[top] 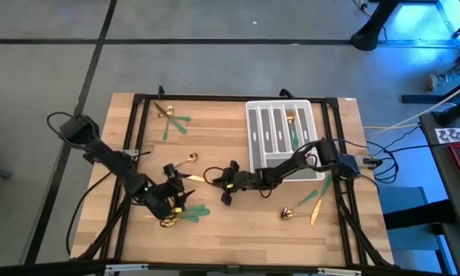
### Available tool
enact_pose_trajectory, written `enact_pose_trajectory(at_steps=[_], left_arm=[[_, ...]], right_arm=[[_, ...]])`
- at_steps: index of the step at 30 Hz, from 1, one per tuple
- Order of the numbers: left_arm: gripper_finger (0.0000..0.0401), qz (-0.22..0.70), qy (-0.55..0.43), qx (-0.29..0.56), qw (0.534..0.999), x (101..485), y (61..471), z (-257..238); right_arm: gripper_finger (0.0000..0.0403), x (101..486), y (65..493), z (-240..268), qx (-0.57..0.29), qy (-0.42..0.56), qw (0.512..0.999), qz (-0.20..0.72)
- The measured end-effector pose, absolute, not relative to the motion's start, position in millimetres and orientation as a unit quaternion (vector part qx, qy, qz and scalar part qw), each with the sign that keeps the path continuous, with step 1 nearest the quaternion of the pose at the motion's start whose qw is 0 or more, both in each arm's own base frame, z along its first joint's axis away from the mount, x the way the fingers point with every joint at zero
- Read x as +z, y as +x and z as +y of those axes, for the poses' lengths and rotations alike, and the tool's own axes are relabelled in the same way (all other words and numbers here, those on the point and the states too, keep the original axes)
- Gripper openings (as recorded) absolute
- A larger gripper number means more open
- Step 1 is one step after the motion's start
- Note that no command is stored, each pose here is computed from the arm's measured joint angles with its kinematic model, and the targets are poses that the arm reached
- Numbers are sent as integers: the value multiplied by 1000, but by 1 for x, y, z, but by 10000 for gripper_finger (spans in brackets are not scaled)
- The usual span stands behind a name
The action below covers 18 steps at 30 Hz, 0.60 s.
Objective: Sort silverware
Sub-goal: Put the green knife into the silverware tray
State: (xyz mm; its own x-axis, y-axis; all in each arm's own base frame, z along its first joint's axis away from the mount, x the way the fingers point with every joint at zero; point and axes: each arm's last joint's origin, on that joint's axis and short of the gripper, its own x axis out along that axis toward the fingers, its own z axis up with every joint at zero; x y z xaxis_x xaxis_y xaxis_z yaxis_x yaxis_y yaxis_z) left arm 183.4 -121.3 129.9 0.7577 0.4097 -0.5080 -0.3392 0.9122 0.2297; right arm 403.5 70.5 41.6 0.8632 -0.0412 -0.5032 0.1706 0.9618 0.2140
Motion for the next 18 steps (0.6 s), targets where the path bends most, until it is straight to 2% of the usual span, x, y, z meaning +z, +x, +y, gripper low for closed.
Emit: enact_pose_trajectory(at_steps=[5, 12, 18], left_arm=[[274, 313, 106, 205, 921, 113, 183, -108], [274, 361, 50, 159, 918, 101, 199, -95], [274, 377, 38, 174, 909, 93, 208, -84]], right_arm=[[5, 43, 404, 72, -35, 127, 960, 248], [1, 43, 404, 72, -34, 127, 960, 248], [1, 43, 404, 72, -33, 127, 960, 248]])
